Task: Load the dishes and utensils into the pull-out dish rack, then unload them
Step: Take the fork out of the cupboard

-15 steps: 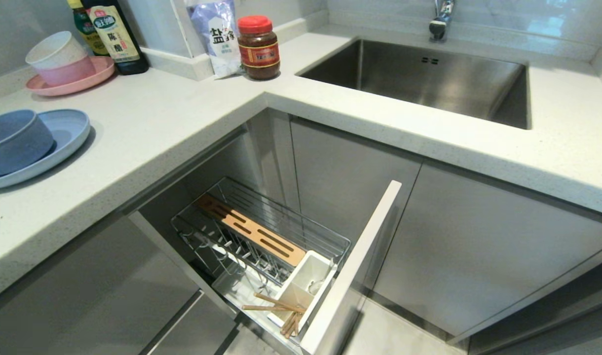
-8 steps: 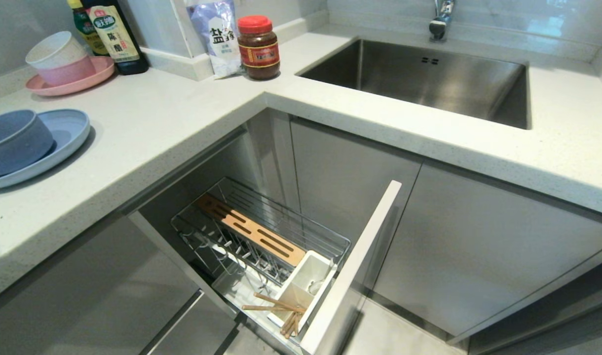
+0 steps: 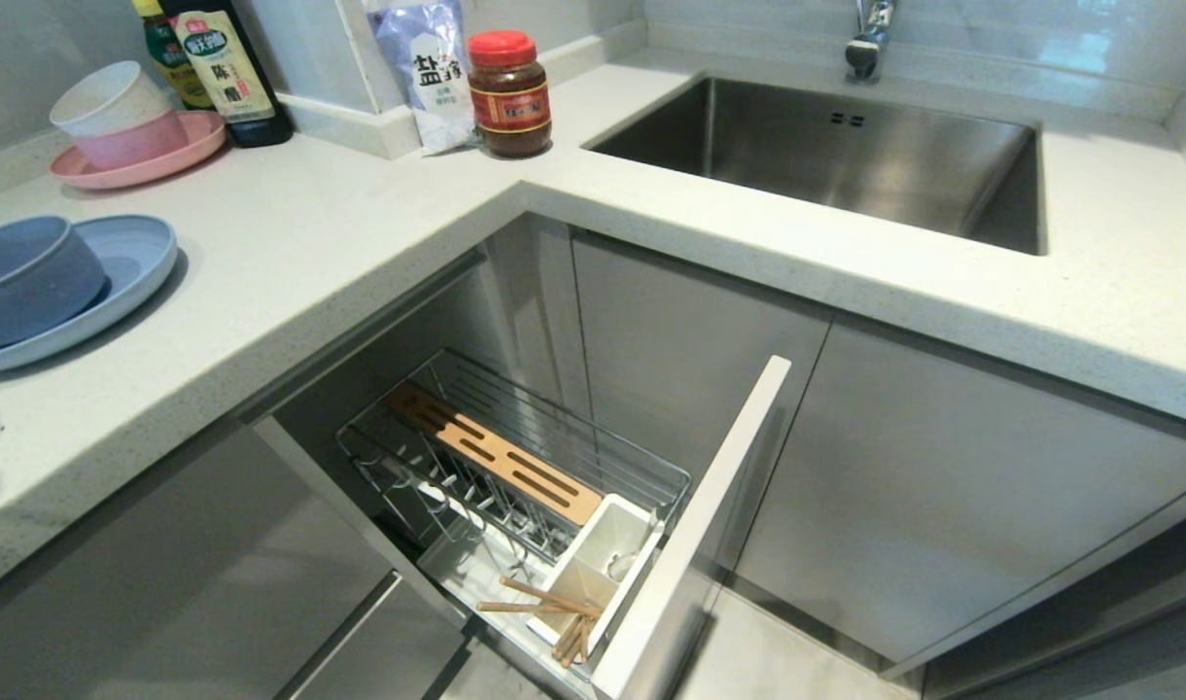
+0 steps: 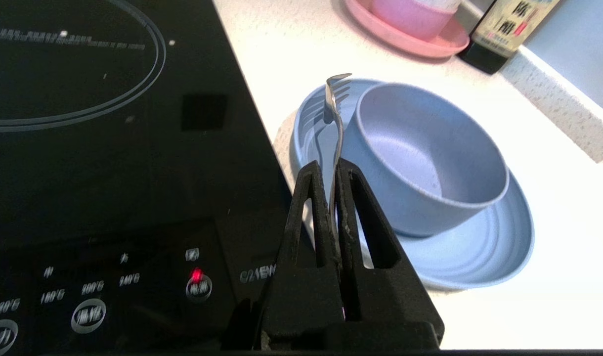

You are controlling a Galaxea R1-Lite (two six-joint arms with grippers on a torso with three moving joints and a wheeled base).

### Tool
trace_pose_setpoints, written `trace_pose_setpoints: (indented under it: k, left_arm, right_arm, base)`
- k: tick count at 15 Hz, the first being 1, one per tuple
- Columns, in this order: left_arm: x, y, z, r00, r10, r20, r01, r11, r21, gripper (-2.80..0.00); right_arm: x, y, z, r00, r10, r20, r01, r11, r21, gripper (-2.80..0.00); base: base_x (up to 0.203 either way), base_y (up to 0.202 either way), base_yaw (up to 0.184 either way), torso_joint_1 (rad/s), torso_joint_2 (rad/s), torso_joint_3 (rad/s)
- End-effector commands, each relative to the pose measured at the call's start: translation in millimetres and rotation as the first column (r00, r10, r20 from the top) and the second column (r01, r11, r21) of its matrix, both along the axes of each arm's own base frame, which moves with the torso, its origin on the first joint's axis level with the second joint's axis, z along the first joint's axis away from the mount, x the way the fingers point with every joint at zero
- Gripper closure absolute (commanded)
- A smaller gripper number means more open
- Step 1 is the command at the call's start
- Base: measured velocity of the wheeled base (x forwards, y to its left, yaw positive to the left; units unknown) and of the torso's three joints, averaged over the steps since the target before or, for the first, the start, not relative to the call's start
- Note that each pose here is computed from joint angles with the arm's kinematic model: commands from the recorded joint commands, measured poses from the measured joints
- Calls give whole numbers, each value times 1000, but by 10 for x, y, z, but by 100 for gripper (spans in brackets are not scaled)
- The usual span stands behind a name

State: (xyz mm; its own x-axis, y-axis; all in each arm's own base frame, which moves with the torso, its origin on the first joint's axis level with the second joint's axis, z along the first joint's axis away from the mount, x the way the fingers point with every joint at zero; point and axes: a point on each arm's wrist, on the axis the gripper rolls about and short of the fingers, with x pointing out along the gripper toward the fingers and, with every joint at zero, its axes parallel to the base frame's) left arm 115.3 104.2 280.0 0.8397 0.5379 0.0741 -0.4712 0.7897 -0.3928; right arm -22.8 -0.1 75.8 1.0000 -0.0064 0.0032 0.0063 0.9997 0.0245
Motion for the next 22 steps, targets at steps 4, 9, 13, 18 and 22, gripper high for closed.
trace_pose_setpoints:
  k: [4,9,13,18,22]
  left_arm:
    - [140,79,-39,1000,-25,6,25,1000,-10,0]
    - [199,76,-63,997,-72,3,72,997,-28,0]
    - [213,65,-54,996,-91,6,91,996,-24,0]
    - [222,72,-65,995,-95,9,96,995,-39,0]
    - [218,72,-65,996,-94,11,94,995,-44,-280]
  right_arm:
    - [-2,0,-5,1000,0,3,0,1000,0,0]
    - [-1,0,-5,1000,0,1,0,1000,0,0]
    - [-2,0,-5,1000,0,3,0,1000,0,0]
    - [-2,0,-5,1000,0,3,0,1000,0,0]
    - [-2,0,-5,1000,0,3,0,1000,0,0]
  base:
    - [0,0,0,0,0,0]
    - [0,0,0,0,0,0]
    - [0,0,0,0,0,0]
    - [0,0,0,0,0,0]
    - [0,0,0,0,0,0]
